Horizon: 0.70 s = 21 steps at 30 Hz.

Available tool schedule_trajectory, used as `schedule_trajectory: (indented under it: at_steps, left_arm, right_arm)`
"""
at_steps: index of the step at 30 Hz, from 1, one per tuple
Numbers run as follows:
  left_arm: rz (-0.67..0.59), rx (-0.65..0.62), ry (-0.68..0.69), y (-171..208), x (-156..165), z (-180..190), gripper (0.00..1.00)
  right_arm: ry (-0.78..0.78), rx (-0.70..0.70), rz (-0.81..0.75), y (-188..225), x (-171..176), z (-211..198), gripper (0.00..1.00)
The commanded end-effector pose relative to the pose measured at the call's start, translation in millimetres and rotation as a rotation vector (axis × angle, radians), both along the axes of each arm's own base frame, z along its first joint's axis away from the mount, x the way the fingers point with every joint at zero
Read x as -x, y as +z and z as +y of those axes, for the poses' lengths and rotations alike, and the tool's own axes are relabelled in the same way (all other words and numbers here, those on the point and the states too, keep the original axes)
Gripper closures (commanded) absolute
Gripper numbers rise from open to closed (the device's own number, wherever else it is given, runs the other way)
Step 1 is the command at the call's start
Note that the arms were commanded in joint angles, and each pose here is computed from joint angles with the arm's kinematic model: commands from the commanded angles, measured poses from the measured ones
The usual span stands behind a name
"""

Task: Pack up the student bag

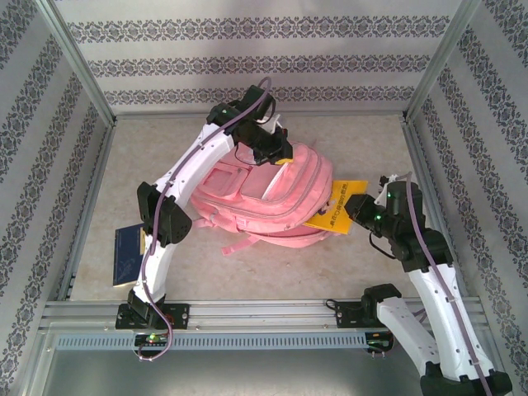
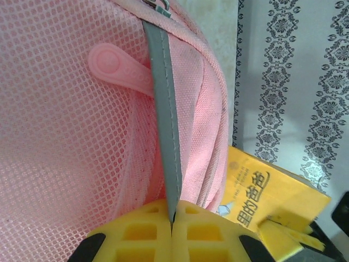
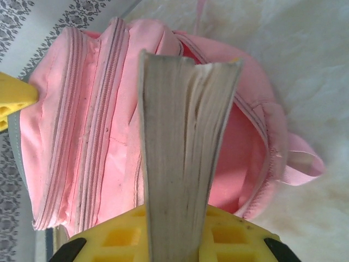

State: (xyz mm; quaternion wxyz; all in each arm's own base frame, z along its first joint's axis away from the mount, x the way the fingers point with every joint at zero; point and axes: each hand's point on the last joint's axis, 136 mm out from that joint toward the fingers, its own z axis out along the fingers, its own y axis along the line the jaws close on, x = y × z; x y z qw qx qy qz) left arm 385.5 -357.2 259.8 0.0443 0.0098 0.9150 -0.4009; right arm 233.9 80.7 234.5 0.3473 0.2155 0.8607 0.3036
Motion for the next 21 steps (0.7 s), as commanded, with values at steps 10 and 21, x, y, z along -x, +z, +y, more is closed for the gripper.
schedule_trajectory:
  at_steps: [10, 21]
  left_arm:
    - [-0.175, -0.086, 0.000, 49, 18, 42, 0.43]
    - [-0.264, -0.229, -0.178, 26, 59, 3, 0.35]
  right_arm:
    - [0.171, -0.379, -0.347, 101, -27, 49, 1.00]
    - [0.203, -0.425, -0.339, 98, -34, 64, 1.00]
